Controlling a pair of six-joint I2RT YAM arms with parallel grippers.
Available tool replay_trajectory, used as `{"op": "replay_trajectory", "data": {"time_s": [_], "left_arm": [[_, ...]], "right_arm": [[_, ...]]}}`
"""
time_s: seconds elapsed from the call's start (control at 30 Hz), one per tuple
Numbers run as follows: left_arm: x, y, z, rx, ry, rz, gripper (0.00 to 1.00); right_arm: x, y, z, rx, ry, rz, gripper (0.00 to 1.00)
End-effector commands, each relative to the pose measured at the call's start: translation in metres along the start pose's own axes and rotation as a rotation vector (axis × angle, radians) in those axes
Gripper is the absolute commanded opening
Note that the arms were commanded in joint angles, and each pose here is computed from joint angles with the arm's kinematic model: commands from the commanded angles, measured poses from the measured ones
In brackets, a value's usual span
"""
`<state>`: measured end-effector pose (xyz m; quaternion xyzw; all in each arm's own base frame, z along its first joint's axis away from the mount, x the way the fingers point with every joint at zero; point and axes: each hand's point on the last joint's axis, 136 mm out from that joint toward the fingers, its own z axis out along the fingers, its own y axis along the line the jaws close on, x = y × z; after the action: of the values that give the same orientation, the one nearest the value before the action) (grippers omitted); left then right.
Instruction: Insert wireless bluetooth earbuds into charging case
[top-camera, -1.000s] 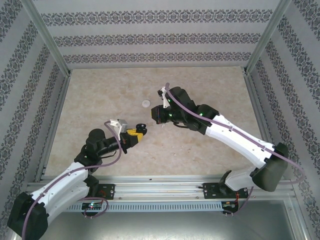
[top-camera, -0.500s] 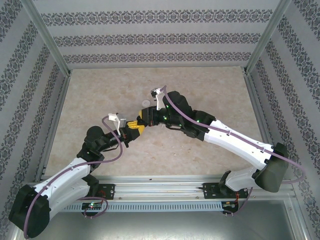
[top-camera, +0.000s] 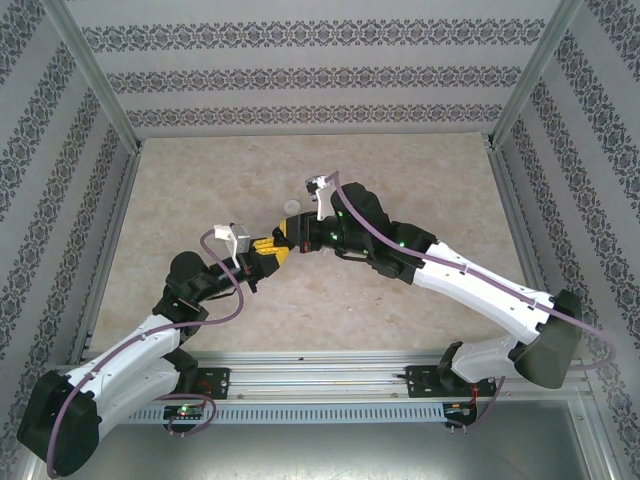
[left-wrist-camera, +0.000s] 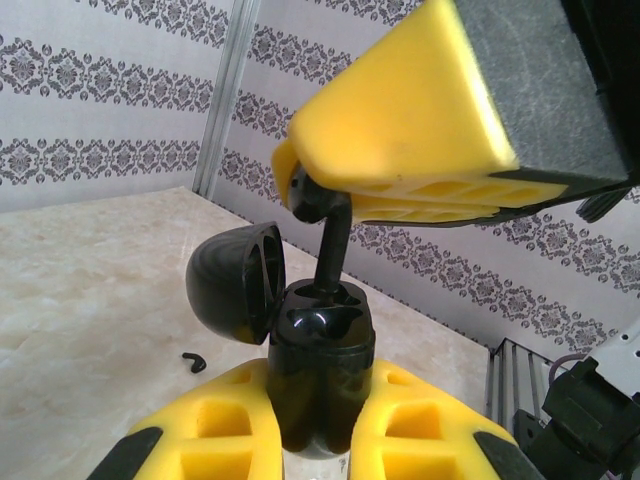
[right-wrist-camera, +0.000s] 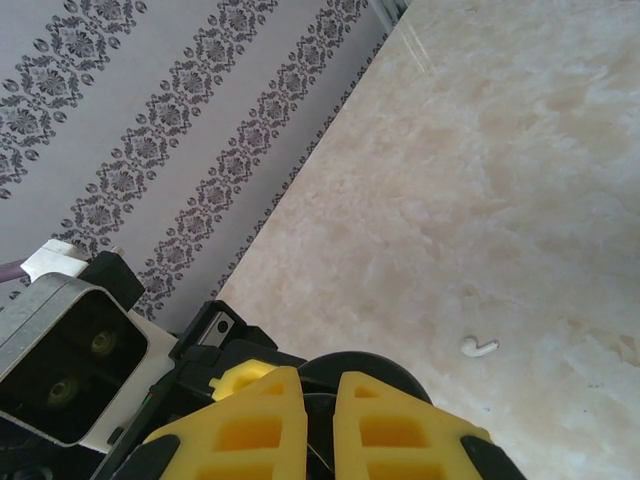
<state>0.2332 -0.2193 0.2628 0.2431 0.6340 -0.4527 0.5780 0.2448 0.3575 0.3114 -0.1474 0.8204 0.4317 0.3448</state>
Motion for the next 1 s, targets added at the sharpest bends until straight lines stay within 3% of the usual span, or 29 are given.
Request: {"op": "replay_trajectory", "data": {"time_s": [0.0, 0.97], "left_arm": [[-0.026, -0.012, 0.001, 0.047, -0.071, 0.041, 0.00], [-0.027, -0.010, 0.004, 0.047, -0.065, 0.043, 0.00]], "right_arm": [[0.001, 0.007, -0.007, -0.030, -0.002, 0.011, 0.09], [0.025, -0.002, 0.013, -0.012, 0.091, 0.007, 0.09]]}}
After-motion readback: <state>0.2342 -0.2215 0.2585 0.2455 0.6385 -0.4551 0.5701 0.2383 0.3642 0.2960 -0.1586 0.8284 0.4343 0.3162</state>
